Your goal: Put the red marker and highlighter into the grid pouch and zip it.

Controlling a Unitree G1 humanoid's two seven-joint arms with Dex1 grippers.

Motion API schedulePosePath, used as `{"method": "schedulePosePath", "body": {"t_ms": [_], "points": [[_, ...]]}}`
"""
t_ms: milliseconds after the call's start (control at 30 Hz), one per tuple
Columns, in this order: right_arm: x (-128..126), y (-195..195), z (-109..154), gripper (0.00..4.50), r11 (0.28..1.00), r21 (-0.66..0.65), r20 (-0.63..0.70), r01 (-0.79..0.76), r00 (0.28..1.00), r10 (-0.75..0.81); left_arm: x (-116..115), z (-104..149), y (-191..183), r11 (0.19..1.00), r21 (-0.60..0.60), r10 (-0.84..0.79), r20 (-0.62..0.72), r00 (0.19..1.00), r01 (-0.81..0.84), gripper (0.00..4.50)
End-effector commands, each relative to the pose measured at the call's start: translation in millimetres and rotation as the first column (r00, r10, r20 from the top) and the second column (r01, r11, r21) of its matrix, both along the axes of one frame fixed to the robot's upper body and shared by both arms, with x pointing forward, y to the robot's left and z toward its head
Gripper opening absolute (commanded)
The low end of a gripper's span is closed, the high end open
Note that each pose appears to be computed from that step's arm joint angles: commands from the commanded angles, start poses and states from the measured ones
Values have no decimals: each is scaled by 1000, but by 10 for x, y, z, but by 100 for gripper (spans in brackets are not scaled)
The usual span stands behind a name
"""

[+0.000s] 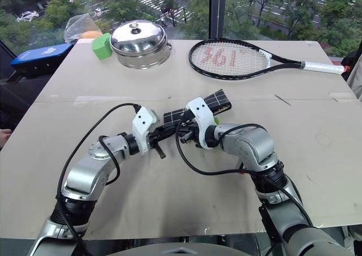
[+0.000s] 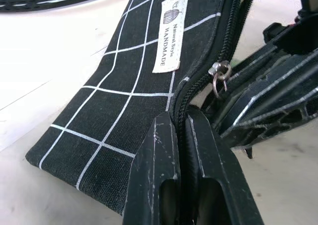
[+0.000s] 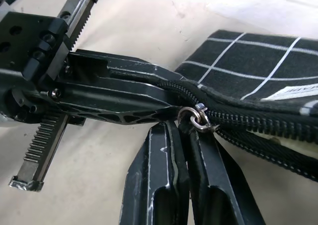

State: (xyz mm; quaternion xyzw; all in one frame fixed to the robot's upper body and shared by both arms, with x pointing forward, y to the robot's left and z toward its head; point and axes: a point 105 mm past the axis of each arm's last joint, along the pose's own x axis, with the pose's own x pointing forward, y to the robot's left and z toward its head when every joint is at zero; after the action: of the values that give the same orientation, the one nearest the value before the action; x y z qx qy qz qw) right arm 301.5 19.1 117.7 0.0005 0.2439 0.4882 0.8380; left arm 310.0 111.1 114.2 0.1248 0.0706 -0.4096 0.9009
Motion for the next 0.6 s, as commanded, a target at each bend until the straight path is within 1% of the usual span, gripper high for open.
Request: {"method": "schedulePosePath", "body": {"t_ms": [33, 100, 200, 233, 300, 367, 400, 467, 500, 533, 567, 600], "points": [[-83, 196, 138, 32, 994, 63, 55, -91, 995, 88, -67, 231, -221, 996, -37, -74, 91, 993, 77, 0], [-36, 60, 136, 97, 997, 58, 72, -60, 996, 56, -58, 241, -189, 997, -53, -59, 85, 995, 64, 0], [-34, -124, 182, 237, 997, 78, 89, -19, 996, 12, -52, 251, -144, 996, -62, -51, 80, 995, 56, 0], [-70, -228, 209, 257, 997, 82, 101, -12, 995, 3, -55, 247, -120, 996, -63, -50, 75, 996, 55, 0], [-183, -472, 292, 257, 994, 105, 117, 12, 993, -25, -58, 234, -65, 997, -62, -48, 66, 997, 52, 0], [-238, -665, 373, 257, 988, 137, 129, 69, 988, -87, -64, 216, -29, 997, -58, -52, 58, 997, 56, 0], [-253, -733, 414, 194, 984, 154, 137, 94, 984, -115, -65, 207, -18, 997, -53, -55, 56, 997, 58, 0], [-240, -841, 536, 108, 967, 201, 163, 158, 968, -192, -69, 189, -10, 997, -46, -62, 50, 997, 64, 0], [-231, -868, 574, 73, 961, 213, 170, 178, 961, -216, -69, 183, -8, 997, -44, -63, 49, 997, 65, 0], [-206, -898, 611, 21, 953, 223, 179, 207, 952, -248, -69, 179, -8, 997, -44, -66, 48, 997, 68, 0], [-176, -924, 631, 4, 944, 230, 179, 236, 943, -280, -67, 177, -10, 997, -44, -68, 48, 997, 70, 0], [-141, -950, 643, 4, 936, 231, 179, 265, 934, -308, -66, 176, -18, 996, -43, -73, 49, 996, 75, 0]]}}
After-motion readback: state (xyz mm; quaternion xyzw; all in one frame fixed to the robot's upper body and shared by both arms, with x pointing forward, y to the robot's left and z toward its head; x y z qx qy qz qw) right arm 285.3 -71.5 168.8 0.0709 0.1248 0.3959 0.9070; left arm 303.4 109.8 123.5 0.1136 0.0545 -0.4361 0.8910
